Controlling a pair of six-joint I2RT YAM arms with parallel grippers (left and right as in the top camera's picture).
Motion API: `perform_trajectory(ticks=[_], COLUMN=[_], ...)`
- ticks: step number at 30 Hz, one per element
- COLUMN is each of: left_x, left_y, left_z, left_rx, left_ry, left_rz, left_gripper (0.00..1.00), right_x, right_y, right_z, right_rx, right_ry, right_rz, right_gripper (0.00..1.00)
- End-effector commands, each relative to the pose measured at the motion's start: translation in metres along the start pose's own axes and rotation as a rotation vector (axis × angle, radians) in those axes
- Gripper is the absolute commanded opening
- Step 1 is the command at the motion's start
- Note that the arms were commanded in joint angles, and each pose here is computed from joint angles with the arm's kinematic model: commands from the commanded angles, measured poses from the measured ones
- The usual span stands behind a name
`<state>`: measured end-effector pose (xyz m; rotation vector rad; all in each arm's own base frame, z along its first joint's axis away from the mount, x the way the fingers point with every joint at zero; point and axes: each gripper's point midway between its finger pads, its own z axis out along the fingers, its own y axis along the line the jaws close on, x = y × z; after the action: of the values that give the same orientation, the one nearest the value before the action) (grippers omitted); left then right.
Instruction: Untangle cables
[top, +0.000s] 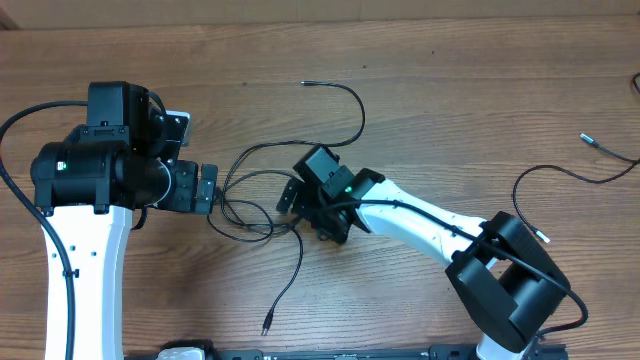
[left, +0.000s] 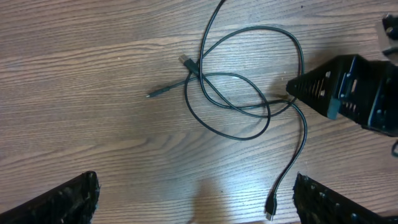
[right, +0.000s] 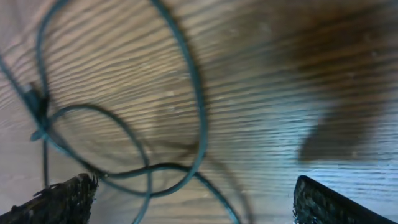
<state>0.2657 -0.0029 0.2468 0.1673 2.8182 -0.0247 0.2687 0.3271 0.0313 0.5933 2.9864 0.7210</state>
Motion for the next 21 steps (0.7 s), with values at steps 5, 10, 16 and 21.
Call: perform_trajectory(ticks=[5,10,16,21], left_x=[-0.001,-0.001,-0.001,-0.001], left_y=[0.003,0.003,0.003,0.003], left_z=[0.000,0.000,0.000,0.000], left_rx=[-0.008,-0.008,-0.008,-0.008], left_ry=[0.000,0.000,0.000,0.000], left_rz=[-0.006,-0.006,-0.006,-0.006], left_gripper=[0.99,1.00,0.99,1.00], right_x=[-0.003,0.001,0.006,0.007], right_y=[-0.001,0.002,0.002,-0.002], right_z=[0.004,0.009,0.016,0.019], right_rx=[-0.023,-0.047,-0.053,-0.044], right_ry=[-0.026,-0.033,-0.082,-0.102], right_rz=[0.045,0.024,0.055,0.052], right_gripper=[0.99,0.95,0.91,0.88])
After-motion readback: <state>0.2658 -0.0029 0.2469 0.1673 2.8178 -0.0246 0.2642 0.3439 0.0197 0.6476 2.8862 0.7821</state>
